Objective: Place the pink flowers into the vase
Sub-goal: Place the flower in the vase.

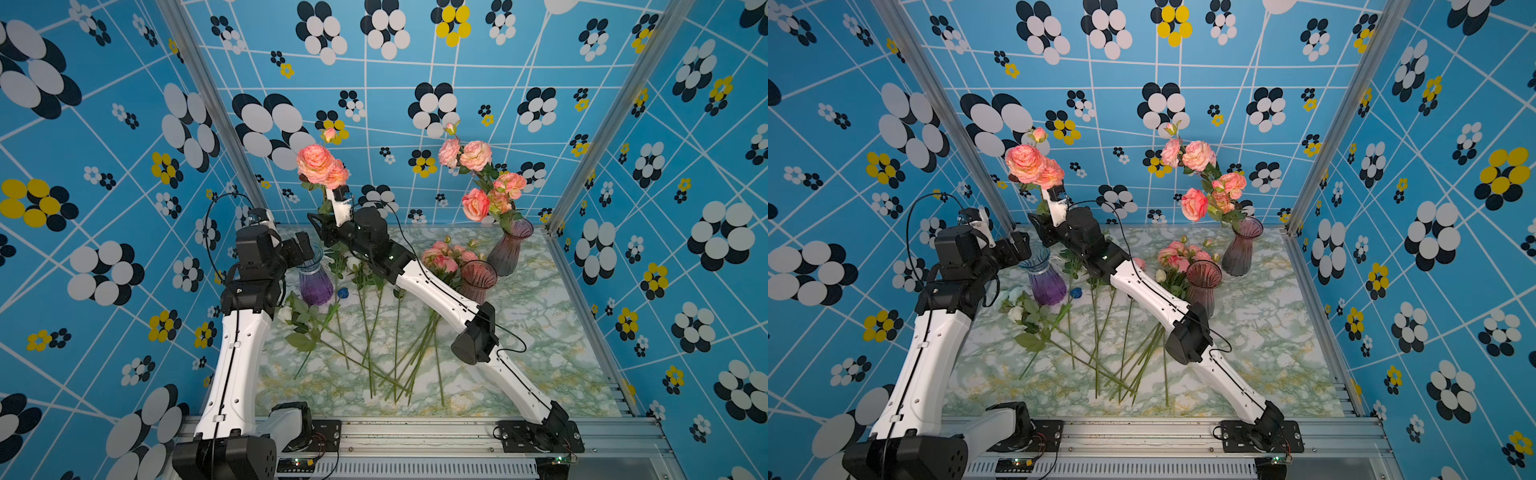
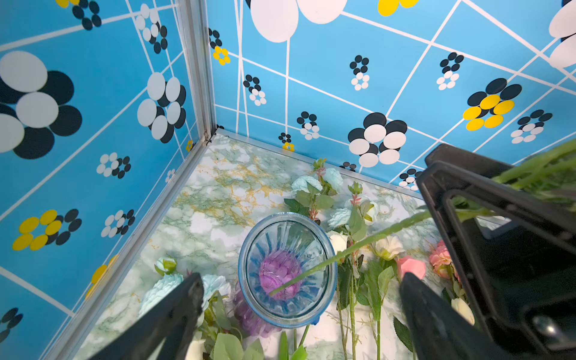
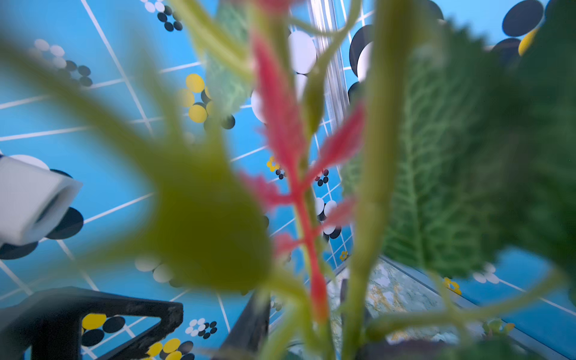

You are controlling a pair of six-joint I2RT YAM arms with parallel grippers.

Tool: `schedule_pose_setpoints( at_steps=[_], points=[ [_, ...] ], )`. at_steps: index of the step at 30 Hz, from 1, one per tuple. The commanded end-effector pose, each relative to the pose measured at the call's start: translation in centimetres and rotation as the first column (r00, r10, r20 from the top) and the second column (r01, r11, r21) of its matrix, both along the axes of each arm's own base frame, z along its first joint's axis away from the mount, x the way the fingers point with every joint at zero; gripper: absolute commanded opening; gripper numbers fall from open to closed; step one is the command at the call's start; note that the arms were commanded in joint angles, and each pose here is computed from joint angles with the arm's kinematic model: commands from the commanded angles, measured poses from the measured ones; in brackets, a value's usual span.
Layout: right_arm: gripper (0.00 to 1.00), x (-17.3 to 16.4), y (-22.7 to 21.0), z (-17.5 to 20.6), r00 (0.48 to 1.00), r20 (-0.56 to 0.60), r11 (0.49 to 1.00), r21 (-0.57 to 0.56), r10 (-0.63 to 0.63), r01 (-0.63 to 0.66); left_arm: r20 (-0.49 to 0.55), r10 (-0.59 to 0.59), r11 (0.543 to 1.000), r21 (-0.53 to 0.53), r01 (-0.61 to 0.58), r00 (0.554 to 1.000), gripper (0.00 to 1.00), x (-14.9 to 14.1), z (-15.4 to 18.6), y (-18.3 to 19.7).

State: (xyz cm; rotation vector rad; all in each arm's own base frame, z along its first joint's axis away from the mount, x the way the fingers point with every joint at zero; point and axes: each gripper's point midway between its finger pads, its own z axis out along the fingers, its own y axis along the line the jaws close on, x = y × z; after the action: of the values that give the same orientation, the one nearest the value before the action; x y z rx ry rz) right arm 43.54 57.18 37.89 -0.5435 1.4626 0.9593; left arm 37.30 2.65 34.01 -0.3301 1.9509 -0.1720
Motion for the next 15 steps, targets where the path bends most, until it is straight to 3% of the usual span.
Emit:
schedule_pose_setpoints(
  at_steps=[1, 9, 15],
  points=[
    [0.44, -0.9, 0.4, -0.9, 0.999, -0.033, 0.998, -0.043, 0.036, -0.037, -0.073, -0.018, 0.998, -0.056, 0.014, 0.997, 1.00, -0.3, -2.2, -0.8],
    [0.59, -1.3, -0.4, -1.2, 0.998, -0.052, 0.993, -0.109, 0.031, -0.037, -0.115, -0.020, 0.996, -0.093, 0.009, 0.993, 1.00, -1.2, -4.1, -1.1],
    [0.62, -1.9, -0.8, -0.6, 0.998, -0.035, 0.990, -0.130, 0.048, -0.052, -0.125, -0.005, 0.997, -0.079, -0.005, 0.992, 1.00, -1.6, -4.7, -0.8]
  ],
)
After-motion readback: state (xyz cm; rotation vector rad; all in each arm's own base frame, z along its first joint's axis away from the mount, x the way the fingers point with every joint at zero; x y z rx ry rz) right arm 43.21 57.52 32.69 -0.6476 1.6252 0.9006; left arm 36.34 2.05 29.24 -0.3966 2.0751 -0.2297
